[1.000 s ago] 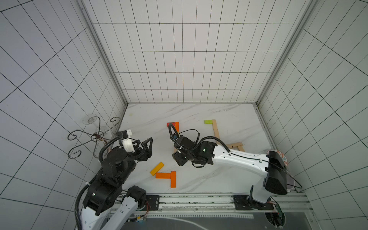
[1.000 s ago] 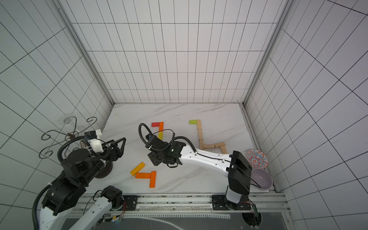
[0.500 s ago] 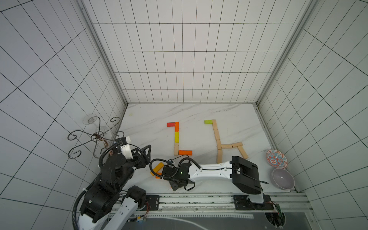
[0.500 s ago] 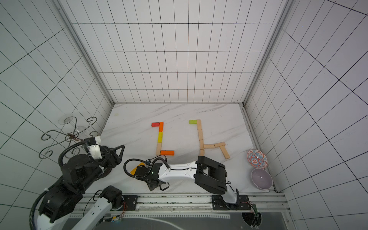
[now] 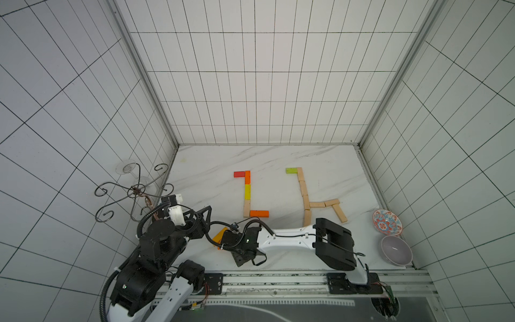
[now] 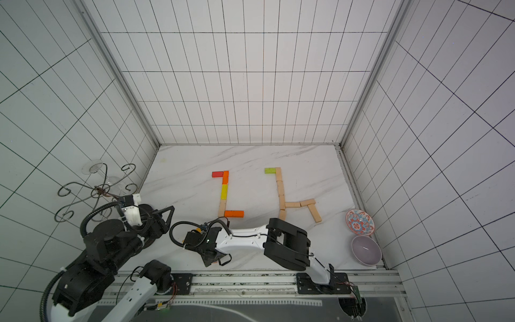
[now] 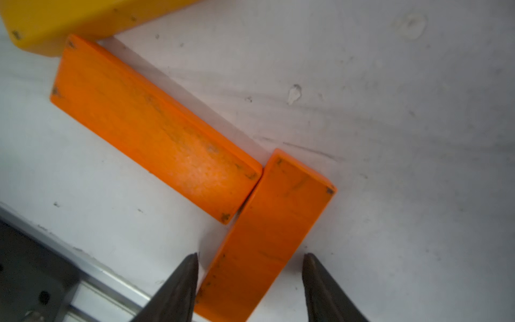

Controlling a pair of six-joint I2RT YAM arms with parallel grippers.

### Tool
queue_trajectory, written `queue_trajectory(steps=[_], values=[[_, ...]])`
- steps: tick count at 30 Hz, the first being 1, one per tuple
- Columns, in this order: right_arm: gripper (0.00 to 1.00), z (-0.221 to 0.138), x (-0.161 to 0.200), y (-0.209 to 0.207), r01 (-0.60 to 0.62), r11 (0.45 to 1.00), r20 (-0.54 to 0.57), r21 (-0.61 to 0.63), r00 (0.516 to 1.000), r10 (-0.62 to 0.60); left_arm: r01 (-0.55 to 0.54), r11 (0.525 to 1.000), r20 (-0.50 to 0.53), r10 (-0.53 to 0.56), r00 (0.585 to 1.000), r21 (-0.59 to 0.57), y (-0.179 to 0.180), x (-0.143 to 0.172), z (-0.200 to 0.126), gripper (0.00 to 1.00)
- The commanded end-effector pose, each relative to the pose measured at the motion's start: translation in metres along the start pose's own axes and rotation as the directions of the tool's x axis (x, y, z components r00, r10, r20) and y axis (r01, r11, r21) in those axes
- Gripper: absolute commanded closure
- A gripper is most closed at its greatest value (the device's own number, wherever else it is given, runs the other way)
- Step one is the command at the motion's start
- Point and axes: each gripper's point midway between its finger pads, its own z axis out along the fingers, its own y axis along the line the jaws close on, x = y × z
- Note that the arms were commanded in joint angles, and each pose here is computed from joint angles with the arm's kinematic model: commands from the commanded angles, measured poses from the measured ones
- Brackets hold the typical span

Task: Assemble a giraffe with building blocks
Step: Pick up the building block from the center of the board.

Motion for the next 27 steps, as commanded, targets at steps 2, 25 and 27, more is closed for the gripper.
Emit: queue_trajectory(steps=[2,25,27], values=[[0.53,-0.006,-0.010,0.003,-0.028,1.000,-0.010,0.002,1.000,0.028,0.000,1.000,0.004,0.000,1.000,0.001,0.002,0.002,-0.001,0.25],[0.91,-0.137,-0.072,-0.136,0.512,0.814,0.429,0.275,0.692,-0.581,0.033,0.998,-0.062,-0.029,0.998,0.060,-0.017,0.006,0.039,0.25],[0.92,-0.151,-0.092,-0.153,0.483,0.822,0.473,0.301,0.673,-0.568,0.017,0.997,-0.075,-0.012,0.997,0.073,-0.022,0.005,0.044,0.25]])
